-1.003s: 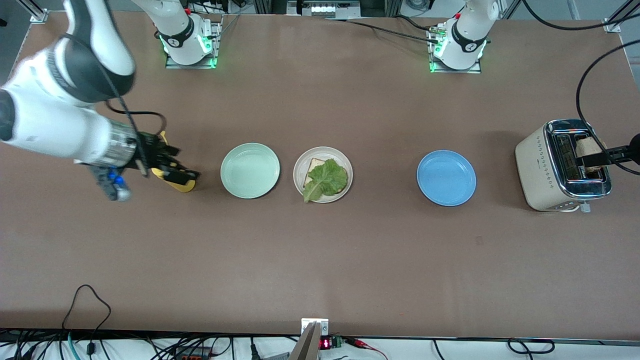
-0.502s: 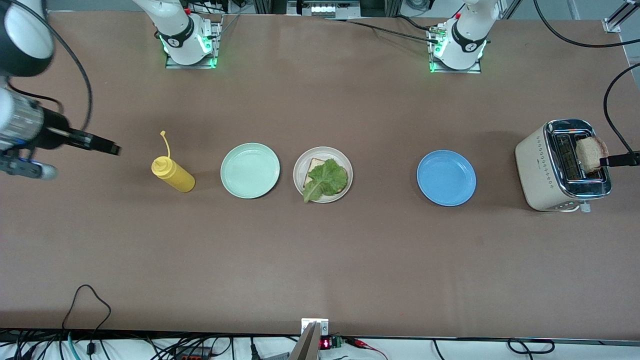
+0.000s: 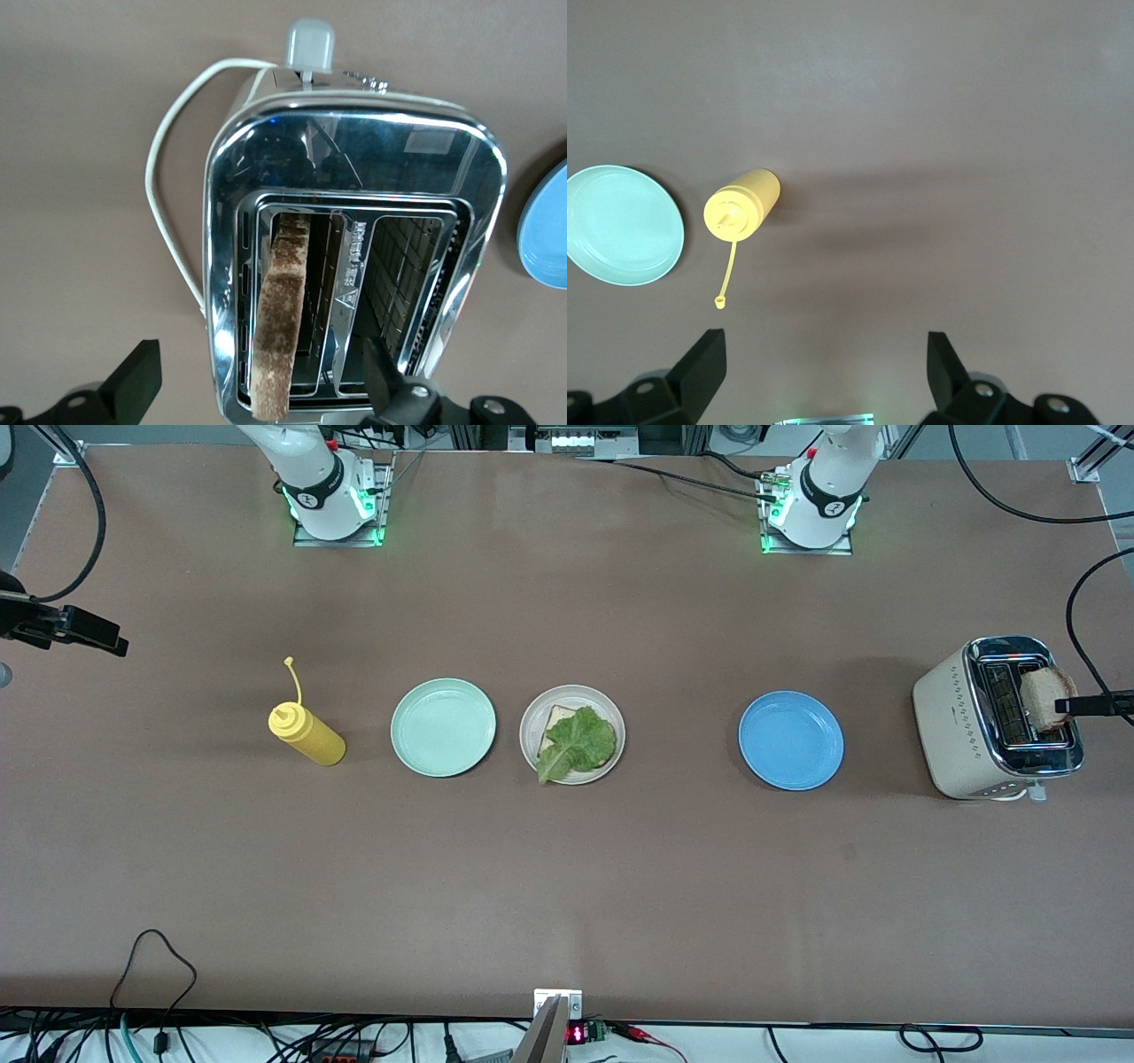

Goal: Make sandwich in beige plate with both arms
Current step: 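Lower the left gripper onto the toasted bread slice and grasp it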

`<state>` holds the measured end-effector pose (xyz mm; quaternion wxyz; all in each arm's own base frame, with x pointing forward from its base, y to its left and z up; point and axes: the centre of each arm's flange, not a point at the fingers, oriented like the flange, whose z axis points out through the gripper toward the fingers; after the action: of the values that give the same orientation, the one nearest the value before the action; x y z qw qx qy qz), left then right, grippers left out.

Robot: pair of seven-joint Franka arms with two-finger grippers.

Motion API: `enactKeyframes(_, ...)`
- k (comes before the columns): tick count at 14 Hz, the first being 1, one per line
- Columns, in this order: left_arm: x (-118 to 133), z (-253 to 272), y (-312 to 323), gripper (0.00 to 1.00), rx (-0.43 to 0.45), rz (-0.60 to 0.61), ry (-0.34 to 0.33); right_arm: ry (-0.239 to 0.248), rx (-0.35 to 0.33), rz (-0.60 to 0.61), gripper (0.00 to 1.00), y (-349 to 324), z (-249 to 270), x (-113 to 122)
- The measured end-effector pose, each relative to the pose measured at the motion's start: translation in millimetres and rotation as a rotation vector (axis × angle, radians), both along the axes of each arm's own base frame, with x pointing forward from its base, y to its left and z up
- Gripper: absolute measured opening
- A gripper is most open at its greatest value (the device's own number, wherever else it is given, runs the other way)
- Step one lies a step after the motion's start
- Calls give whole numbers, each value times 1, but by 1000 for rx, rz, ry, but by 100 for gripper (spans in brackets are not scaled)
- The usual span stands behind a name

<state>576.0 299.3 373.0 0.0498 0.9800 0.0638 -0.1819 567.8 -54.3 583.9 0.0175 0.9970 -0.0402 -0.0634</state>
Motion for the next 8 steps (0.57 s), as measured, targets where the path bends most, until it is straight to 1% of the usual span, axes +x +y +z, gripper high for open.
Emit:
enactKeyframes(4,-3,-14,-9,100,-28,-8,30,9,0,-8,100,-5,-3,0)
enactKeyframes(6,-4,-16,-11,98,-33,-11,39,12,0,-12,100,-7,-3,-1)
enactKeyframes(7,-4,-17,-11,96,-35,-11,41,18,1,-11,100,-6,-3,-1)
enactKeyframes(8,-5,-17,-11,96,-36,-11,43,40,3,-9,100,-4,-4,-4)
